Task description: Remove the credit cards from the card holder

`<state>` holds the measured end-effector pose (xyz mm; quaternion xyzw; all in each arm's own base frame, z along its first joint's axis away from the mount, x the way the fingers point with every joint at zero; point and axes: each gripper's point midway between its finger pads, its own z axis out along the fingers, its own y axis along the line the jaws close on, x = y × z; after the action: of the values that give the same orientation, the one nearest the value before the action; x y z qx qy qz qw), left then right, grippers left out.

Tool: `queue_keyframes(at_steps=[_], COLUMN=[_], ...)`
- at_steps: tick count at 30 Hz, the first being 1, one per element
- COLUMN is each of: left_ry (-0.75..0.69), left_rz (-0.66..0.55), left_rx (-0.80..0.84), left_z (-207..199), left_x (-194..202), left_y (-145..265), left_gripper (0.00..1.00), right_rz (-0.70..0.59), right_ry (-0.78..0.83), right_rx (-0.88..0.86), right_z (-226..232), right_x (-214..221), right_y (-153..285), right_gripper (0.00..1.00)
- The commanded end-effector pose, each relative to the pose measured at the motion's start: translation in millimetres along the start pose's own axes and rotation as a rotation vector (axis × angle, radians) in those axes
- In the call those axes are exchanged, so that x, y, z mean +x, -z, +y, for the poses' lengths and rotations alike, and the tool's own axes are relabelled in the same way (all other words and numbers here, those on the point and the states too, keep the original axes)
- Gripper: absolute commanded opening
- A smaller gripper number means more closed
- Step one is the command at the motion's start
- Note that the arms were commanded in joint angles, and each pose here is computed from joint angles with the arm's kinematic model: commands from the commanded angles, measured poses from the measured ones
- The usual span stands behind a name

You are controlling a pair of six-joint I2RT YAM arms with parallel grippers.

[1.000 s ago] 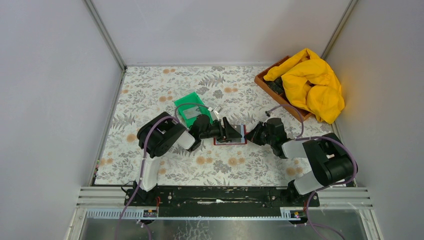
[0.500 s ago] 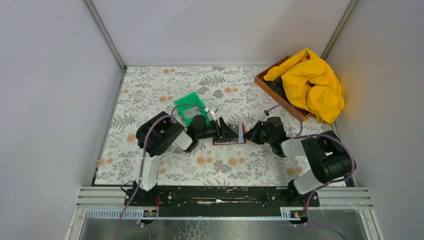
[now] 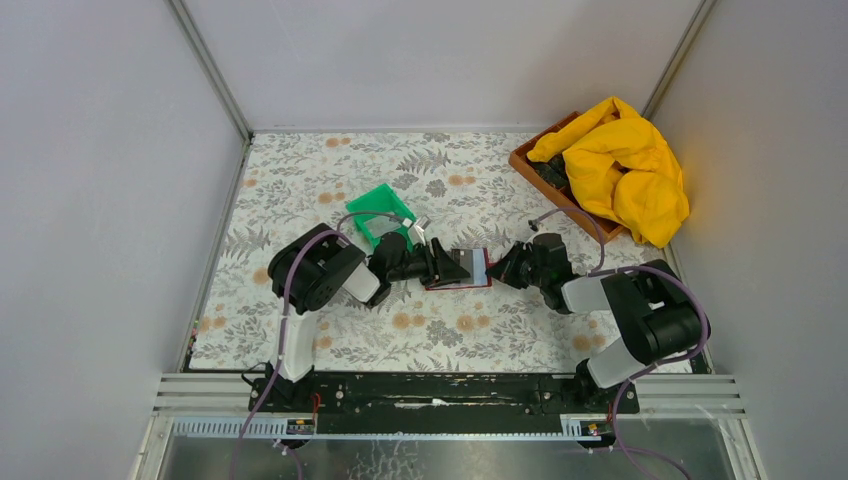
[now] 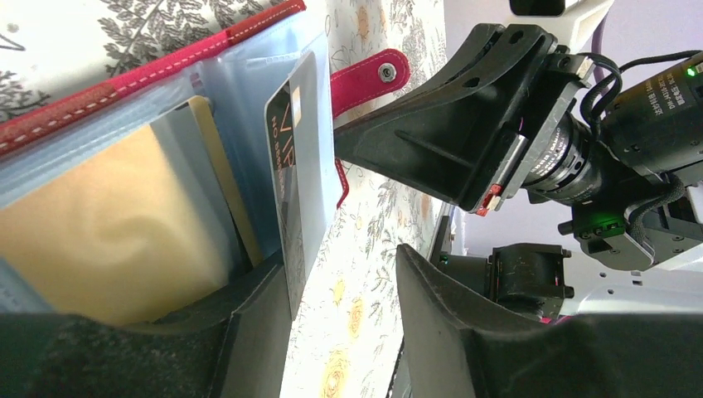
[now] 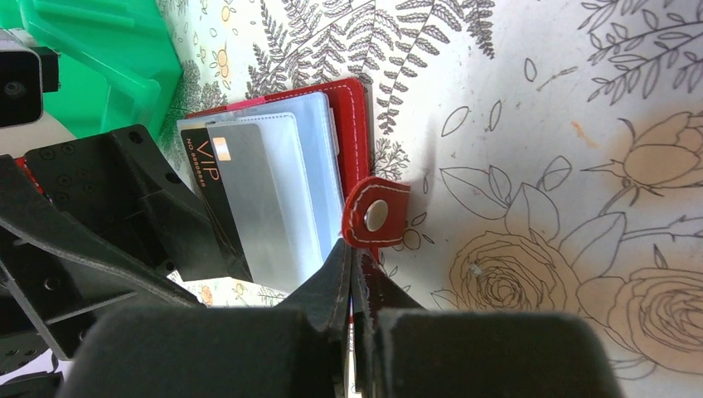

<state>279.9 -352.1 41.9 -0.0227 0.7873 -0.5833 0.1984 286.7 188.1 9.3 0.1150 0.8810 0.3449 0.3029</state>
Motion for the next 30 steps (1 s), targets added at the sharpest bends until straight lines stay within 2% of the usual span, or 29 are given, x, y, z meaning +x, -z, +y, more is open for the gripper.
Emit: queue_keyframes(at_steps=[1, 5, 11, 16, 20, 23, 25, 27, 30], left_ry=[0.019, 0.017, 0.019, 0.016, 0.012, 0.006, 0.005, 0.003, 0.004], left_rz=[-0.017, -0.023, -0.026, -0.035, -0.045, -0.052, -0.052, -0.051, -0.054], left_rx=[-0.108, -0.115, -0.117, -0.127, -0.14, -0.154, -0.154, -0.15, -0.147], left_z=[26.9, 27.9, 27.5, 27.6, 27.7, 29.0, 27.9, 26.8, 25.8], left_x=[0.5, -1.2, -2.1, -2.5, -3.5, -5.4, -5.9, -6.3, -6.8], left_y=[9.4, 10.1, 9.6, 12.0, 14.8, 15.9, 15.9, 15.5, 15.6], left_gripper=[0.54, 0.52, 0.34, 0.24, 0.24, 0.17, 0.22, 0.31, 0.34], right_rz=[0.121, 0.122, 0.125, 0.129, 0.136, 0.138, 0.14, 0.14, 0.141], right_ry=[-0.016, -0.017, -0.017, -0.018, -0.02, -0.023, -0.02, -0.02, -0.021], right_rx=[0.145, 0.146, 0.149, 0.144, 0.135, 0.135, 0.135, 0.135, 0.137], right_z=[-39.3, -39.9, -40.6, -40.7, -39.1, -39.8, -40.0, -40.1, -40.7], right_x=[37.1, 38.1, 38.6, 39.8, 40.2, 41.2, 41.6, 41.7, 42.2], right_y=[1.8, 2.0, 1.9, 0.5, -0.9, -1.0, -1.1, -0.7, -0.7], right_gripper=[0.0, 0.0, 0.0, 0.0, 0.0, 0.0, 0.0, 0.0, 0.0])
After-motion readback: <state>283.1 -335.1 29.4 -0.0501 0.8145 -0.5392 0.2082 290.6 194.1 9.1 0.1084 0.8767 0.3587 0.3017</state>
